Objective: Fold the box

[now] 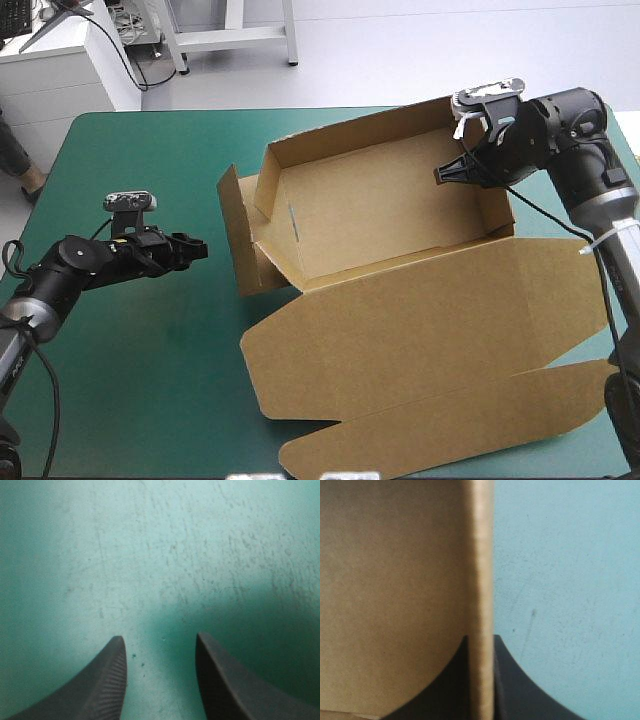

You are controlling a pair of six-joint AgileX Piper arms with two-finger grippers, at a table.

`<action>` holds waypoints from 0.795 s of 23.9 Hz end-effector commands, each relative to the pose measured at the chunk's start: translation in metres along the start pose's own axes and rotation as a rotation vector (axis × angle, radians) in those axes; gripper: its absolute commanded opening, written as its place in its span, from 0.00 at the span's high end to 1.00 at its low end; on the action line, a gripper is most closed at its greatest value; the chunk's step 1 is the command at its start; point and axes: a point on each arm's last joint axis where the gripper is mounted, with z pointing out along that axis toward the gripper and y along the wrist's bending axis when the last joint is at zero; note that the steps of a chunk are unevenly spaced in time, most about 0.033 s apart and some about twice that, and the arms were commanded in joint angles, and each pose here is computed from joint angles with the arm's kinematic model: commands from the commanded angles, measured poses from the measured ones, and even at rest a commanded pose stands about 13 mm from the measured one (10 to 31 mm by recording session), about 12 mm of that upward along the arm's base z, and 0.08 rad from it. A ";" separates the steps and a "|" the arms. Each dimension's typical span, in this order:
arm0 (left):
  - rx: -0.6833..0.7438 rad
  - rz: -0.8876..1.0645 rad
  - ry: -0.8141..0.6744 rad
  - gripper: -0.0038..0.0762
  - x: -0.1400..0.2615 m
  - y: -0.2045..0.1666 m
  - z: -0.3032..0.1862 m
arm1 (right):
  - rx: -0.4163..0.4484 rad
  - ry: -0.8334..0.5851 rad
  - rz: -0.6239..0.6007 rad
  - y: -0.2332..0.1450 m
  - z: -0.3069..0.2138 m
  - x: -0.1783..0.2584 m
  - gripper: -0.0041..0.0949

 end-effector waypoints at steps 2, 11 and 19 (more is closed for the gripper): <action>0.034 0.051 -0.114 0.57 -0.017 -0.007 -0.010 | -0.023 -0.075 0.015 0.000 -0.030 0.000 0.98; 0.266 -0.157 -0.084 0.57 -0.015 -0.009 0.029 | -0.064 -0.075 0.055 0.003 -0.030 0.000 0.98; 0.608 -0.171 -0.155 0.57 -0.022 -0.032 0.025 | -0.058 -0.097 0.054 0.003 -0.030 -0.002 0.98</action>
